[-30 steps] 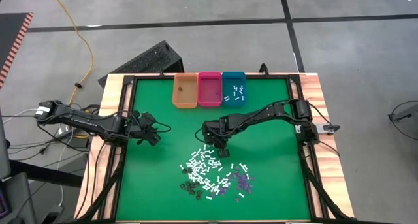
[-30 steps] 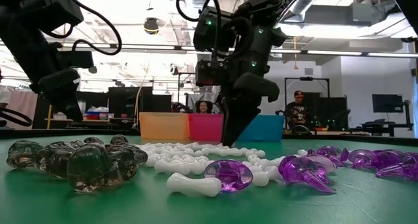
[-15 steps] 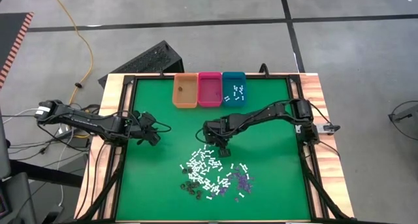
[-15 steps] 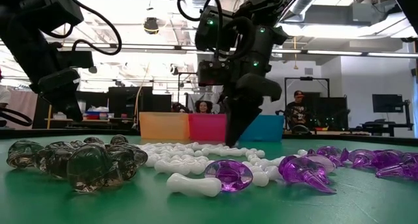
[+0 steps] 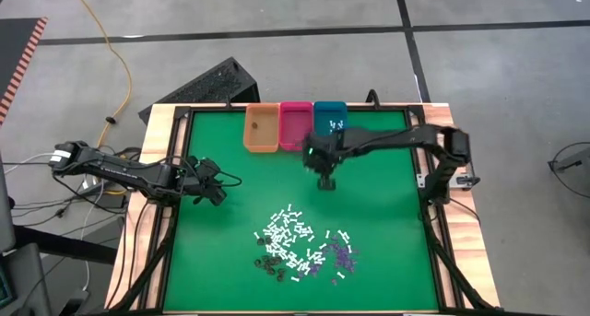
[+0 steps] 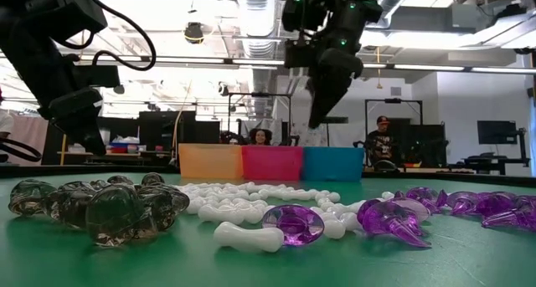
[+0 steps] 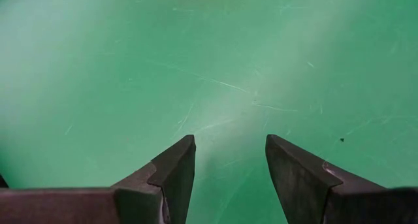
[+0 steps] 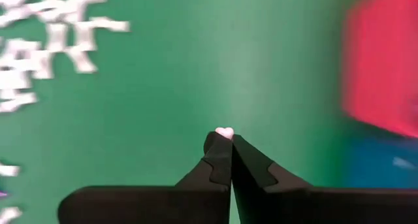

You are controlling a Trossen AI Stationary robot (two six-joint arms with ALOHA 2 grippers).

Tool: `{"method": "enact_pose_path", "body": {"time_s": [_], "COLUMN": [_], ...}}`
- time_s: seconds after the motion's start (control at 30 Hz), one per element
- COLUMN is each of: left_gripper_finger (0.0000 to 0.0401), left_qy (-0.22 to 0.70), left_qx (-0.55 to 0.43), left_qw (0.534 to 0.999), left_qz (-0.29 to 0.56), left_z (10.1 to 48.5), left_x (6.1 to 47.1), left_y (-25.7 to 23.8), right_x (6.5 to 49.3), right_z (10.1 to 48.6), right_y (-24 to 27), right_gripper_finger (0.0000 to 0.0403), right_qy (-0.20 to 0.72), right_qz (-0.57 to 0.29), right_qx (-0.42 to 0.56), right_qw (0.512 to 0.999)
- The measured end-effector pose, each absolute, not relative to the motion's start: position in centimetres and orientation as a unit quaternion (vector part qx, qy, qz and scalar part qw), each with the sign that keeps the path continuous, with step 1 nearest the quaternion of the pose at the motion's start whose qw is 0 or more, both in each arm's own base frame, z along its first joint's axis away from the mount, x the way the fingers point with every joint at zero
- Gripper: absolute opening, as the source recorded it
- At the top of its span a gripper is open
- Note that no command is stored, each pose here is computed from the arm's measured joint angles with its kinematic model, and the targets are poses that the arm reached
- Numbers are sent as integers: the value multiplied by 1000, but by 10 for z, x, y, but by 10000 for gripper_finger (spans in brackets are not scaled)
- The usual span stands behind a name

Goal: Sort Halloween decoration
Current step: Put the white bone toy into the blue bin

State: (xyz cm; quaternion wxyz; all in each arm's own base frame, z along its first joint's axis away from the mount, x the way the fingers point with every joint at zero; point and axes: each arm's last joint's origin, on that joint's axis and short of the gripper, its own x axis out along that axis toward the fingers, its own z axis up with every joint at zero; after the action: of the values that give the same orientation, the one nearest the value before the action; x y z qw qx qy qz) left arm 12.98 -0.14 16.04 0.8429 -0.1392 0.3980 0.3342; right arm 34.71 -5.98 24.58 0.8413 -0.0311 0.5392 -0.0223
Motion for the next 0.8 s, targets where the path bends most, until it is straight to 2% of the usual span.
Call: {"method": "enact_pose_path", "body": {"time_s": [0.2, 0.3, 0.5, 0.8], "left_gripper_finger": [179, 179, 179, 179], "left_qy": [398, 398, 398, 398], "left_qx": [-139, -139, -140, -139], "left_qw": [843, 843, 843, 843], "left_qz": [334, 334, 334, 335], "left_z": [160, 160, 160, 160], "left_x": [130, 130, 130, 130], "left_y": [-1, -1, -1, -1], "right_x": [319, 307, 297, 293], "right_z": [270, 269, 246, 240], "right_y": [-121, -150, -191, -204], "right_gripper_finger": [23, 29, 58, 129], "right_qy": [513, 510, 527, 538], "right_qz": [-117, -170, -238, -248], "right_qx": [-4, 40, 90, 87], "right_qw": [851, 842, 811, 801]}}
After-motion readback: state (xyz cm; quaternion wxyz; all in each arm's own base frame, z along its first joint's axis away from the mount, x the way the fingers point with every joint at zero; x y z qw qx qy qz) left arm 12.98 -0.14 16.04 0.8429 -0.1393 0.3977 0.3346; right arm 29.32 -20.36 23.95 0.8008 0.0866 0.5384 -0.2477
